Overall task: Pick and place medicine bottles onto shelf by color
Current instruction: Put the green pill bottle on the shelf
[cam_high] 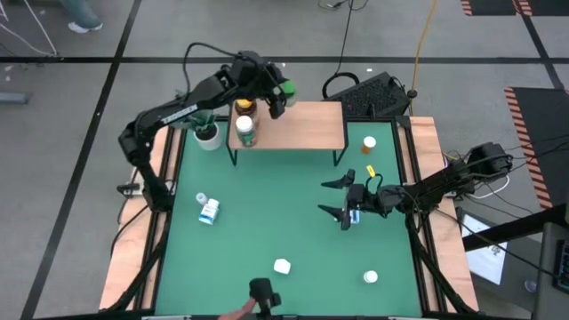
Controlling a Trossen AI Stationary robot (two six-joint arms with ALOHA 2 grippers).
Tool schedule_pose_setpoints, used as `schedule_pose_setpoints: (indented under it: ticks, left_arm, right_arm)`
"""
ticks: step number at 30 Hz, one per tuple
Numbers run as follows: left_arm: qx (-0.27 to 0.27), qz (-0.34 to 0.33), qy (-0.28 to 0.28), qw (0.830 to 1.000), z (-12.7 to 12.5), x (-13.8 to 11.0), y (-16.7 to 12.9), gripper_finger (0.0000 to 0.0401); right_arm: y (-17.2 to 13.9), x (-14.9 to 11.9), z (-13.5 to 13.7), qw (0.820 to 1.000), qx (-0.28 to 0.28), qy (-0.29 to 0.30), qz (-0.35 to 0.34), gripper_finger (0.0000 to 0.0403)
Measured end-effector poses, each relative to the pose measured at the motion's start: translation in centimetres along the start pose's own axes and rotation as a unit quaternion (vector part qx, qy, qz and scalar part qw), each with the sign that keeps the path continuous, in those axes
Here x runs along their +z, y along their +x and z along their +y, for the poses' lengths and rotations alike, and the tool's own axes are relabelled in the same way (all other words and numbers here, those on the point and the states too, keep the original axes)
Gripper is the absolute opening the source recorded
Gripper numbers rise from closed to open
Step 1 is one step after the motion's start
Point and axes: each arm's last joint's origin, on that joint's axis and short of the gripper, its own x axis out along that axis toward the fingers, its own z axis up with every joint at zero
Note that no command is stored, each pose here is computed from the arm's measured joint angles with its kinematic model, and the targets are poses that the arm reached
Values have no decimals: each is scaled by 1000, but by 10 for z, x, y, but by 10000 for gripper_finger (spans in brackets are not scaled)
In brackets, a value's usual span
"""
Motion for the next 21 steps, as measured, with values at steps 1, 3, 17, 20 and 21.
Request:
schedule_pose_setpoints:
  ticks: [1,3,17,20,21]
  left_arm:
    - [-2,14,1,1000,2,-5,5,226]
    - [-5,36,4,999,4,-12,13,226]
    - [-17,107,-7,994,10,-28,13,226]
    - [-19,112,-6,994,10,-29,13,220]
    - [-19,112,-5,994,10,-29,13,218]
  right_arm:
    - [0,0,0,1000,0,0,0,325]
    - [0,0,0,1000,0,0,0,325]
    - [0,0,0,1000,0,0,0,325]
    - [0,0,0,1000,0,0,0,325]
    - [0,0,0,1000,0,0,0,325]
